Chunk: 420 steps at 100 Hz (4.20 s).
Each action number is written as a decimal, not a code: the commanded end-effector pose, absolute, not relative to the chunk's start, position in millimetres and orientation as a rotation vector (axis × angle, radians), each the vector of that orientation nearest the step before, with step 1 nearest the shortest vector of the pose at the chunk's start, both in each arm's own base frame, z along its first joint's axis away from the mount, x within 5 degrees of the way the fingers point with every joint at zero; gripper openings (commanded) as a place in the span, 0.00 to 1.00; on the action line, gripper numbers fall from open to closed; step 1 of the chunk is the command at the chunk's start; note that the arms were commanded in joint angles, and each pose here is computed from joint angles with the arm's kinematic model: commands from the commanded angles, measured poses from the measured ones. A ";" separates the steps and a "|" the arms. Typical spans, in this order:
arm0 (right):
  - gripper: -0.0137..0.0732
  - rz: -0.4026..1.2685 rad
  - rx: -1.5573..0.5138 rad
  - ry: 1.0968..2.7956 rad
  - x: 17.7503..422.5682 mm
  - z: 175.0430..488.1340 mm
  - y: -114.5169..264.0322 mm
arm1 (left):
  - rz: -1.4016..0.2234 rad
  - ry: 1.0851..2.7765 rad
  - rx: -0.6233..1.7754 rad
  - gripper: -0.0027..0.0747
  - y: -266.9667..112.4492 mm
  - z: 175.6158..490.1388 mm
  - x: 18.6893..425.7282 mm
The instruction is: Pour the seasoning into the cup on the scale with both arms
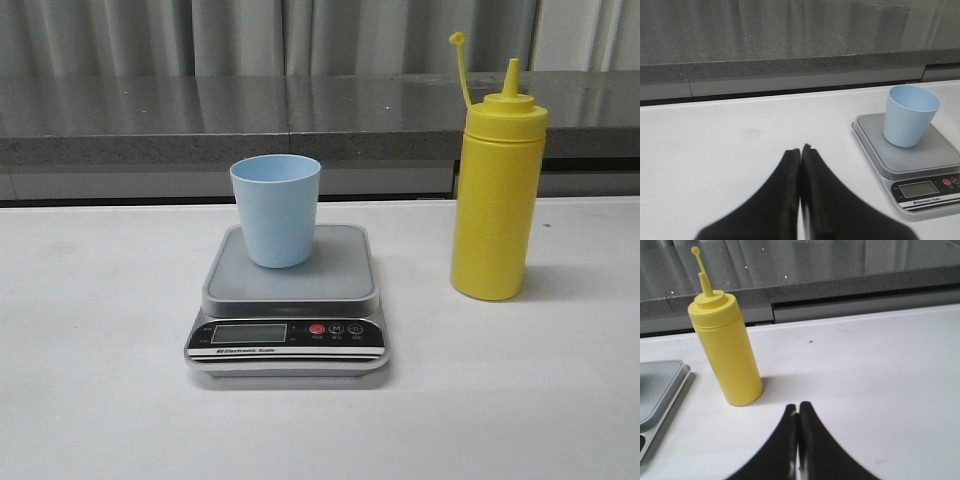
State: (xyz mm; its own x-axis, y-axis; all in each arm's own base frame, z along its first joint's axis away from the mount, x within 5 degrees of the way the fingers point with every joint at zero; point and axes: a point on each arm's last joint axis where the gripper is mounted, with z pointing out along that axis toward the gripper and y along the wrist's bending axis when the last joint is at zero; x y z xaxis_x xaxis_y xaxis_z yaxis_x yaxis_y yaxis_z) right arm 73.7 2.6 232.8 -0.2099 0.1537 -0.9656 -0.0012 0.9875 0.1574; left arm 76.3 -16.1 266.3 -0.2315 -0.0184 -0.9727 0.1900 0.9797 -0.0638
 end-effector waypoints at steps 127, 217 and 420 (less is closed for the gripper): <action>0.90 0.354 -0.170 1.577 255.5 185.9 76.3 | -0.209 1.694 0.106 0.01 -16.0 282.5 77.7; 0.84 0.353 -0.187 1.581 323.2 176.8 95.9 | -0.209 1.694 0.106 0.01 -16.0 282.5 77.7; 0.09 -0.689 -1.329 1.513 363.4 288.4 190.3 | -0.209 1.694 0.106 0.01 -16.0 282.5 77.7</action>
